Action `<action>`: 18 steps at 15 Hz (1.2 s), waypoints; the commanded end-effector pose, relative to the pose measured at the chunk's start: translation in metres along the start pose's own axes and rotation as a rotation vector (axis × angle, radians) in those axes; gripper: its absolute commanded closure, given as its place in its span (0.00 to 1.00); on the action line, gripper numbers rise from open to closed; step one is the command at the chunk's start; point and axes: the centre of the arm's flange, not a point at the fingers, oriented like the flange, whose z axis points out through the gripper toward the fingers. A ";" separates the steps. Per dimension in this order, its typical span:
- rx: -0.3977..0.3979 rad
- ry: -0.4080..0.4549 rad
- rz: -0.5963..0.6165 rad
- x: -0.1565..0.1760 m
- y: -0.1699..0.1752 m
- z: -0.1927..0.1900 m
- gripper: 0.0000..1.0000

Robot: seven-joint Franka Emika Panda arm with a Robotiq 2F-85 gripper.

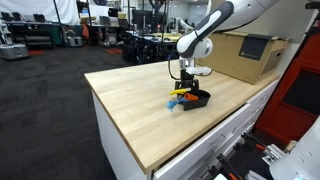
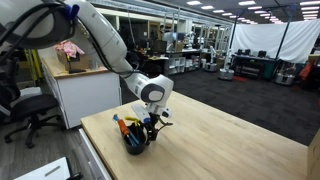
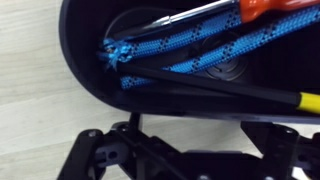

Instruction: Move the black basket backwards

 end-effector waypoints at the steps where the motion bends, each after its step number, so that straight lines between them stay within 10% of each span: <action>1: -0.074 -0.003 -0.151 -0.040 -0.005 0.015 0.00; 6: -0.128 -0.011 -0.256 -0.055 -0.010 0.022 0.00; 13: 0.027 0.224 -0.115 -0.009 -0.009 -0.007 0.00; 18: -0.004 0.305 -0.077 -0.010 0.001 -0.038 0.00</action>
